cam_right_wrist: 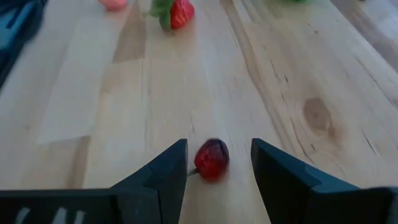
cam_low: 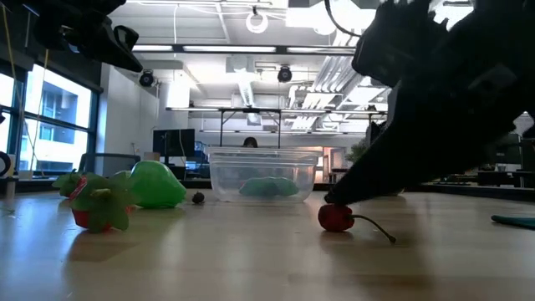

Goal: Pick and placing Produce into tupperware
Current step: Put the red cherry into the transparent bin

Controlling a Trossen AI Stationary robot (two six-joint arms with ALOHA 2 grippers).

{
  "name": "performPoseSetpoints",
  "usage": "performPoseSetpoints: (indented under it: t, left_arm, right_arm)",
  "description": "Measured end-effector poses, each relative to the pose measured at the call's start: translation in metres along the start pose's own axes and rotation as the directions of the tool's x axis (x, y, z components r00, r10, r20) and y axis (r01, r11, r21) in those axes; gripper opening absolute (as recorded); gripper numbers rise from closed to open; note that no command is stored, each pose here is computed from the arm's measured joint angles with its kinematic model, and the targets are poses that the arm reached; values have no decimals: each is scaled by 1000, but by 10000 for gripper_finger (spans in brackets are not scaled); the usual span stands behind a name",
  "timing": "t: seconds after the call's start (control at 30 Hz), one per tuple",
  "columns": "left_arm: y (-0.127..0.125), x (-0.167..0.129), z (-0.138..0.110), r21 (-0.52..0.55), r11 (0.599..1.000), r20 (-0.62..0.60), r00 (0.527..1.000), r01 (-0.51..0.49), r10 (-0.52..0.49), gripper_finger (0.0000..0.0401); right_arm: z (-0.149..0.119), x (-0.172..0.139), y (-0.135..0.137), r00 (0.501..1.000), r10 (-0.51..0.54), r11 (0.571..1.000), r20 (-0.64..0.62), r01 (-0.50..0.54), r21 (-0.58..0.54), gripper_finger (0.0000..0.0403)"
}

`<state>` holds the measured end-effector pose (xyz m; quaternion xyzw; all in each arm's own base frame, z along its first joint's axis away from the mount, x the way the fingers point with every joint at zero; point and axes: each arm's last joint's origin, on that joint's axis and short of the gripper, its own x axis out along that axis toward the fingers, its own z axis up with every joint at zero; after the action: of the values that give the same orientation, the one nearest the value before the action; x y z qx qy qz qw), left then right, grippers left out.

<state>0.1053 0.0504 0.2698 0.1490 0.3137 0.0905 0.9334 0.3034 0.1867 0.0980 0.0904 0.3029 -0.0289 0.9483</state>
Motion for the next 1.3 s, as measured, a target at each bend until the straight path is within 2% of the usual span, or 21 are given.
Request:
performPoseSetpoints:
  t: [0.33, 1.07, 1.3]
  left_arm:
    - [0, 0, 0, 0, 1000, 0, 1000, 0, 0, 1]
    - [0, 0, 0, 0, 1000, 0, 1000, 0, 0, 1]
    - [0, 0, 0, 0, 1000, 0, 1000, 1, -1, 1]
  right_arm:
    - [-3, 11, 5, 999, -19, 997, -27, 17, -70, 169]
    - [-9, 9, 3, 994, -74, 992, -82, 65, -104, 169]
    - [-11, -3, 3, 985, -141, 985, -100, 130, -115, 169]
